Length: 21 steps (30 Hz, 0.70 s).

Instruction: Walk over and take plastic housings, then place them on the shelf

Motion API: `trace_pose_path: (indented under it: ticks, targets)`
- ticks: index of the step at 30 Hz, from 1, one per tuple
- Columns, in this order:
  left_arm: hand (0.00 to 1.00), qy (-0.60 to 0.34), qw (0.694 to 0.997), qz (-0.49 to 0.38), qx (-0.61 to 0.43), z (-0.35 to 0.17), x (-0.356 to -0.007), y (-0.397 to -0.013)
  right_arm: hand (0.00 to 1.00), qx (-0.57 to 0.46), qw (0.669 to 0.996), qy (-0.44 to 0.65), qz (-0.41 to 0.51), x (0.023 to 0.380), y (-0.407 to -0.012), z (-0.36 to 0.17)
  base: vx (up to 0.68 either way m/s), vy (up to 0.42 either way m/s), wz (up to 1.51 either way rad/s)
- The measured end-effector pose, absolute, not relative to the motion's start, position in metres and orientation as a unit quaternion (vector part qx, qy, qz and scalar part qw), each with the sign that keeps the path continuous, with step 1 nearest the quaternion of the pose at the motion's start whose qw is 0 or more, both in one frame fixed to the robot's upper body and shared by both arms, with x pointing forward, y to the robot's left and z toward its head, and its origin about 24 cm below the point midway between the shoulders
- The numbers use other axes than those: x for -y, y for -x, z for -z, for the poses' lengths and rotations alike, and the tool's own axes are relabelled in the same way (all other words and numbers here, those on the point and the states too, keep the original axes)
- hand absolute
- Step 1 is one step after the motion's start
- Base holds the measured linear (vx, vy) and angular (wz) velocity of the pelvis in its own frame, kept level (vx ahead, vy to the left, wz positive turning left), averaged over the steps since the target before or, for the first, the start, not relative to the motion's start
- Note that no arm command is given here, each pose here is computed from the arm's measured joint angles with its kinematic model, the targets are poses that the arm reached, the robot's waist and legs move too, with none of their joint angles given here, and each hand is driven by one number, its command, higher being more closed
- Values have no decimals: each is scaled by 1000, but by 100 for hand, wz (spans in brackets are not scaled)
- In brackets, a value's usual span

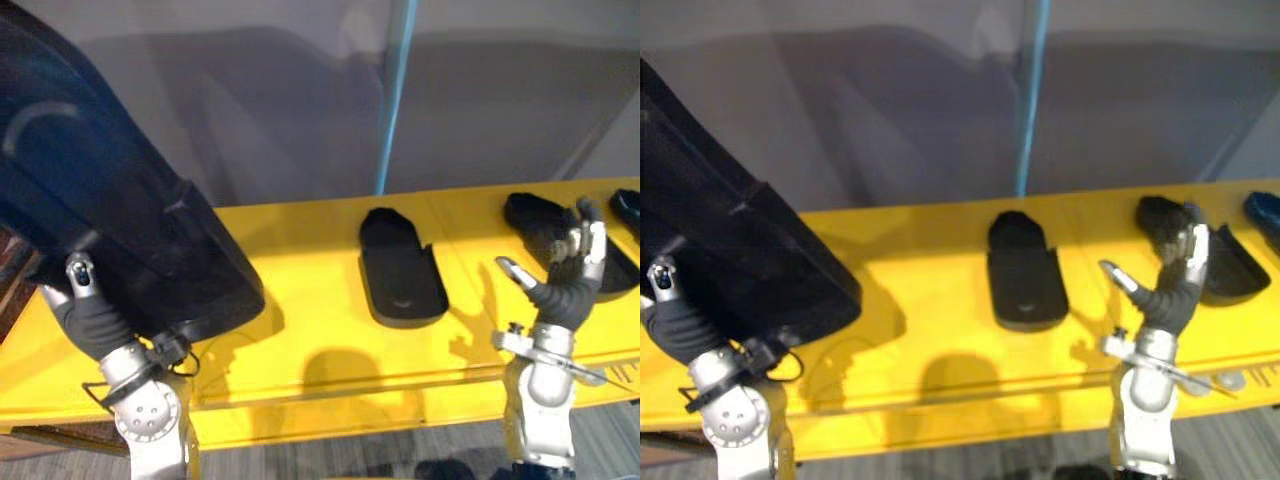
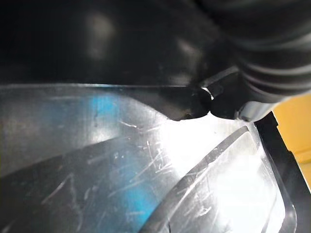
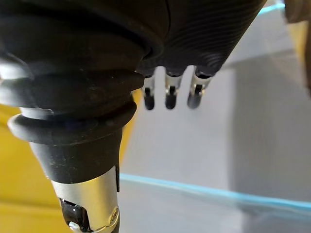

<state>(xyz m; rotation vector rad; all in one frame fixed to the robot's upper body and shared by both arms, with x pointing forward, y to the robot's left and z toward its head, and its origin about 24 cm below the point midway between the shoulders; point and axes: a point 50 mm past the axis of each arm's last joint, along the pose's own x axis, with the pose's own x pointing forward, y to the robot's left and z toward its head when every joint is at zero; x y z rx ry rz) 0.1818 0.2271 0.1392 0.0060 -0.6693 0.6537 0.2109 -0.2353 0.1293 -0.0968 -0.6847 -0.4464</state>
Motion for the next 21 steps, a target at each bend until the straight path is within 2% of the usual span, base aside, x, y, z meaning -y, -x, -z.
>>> trace_pose_path:
  ticks: [4, 8, 13, 21]
  targets:
    - [100, -28, 898, -289, 330, -142, -230, -184, 0, 373, 883, 46, 280, 249, -204, -144, -11, 157, 3]
    - [100, -49, 895, -282, 342, -149, -243, -180, 0, 383, 868, 39, 314, 251, -200, -146, -31, 118, -13]
    - [100, -33, 894, -277, 351, -153, -253, -176, 0, 433, 821, 47, 370, 268, -179, -166, -19, -20, -11]
    - [100, -16, 890, -247, 382, -165, -245, -174, 0, 434, 817, 50, 377, 272, -174, -166, -45, -57, -21]
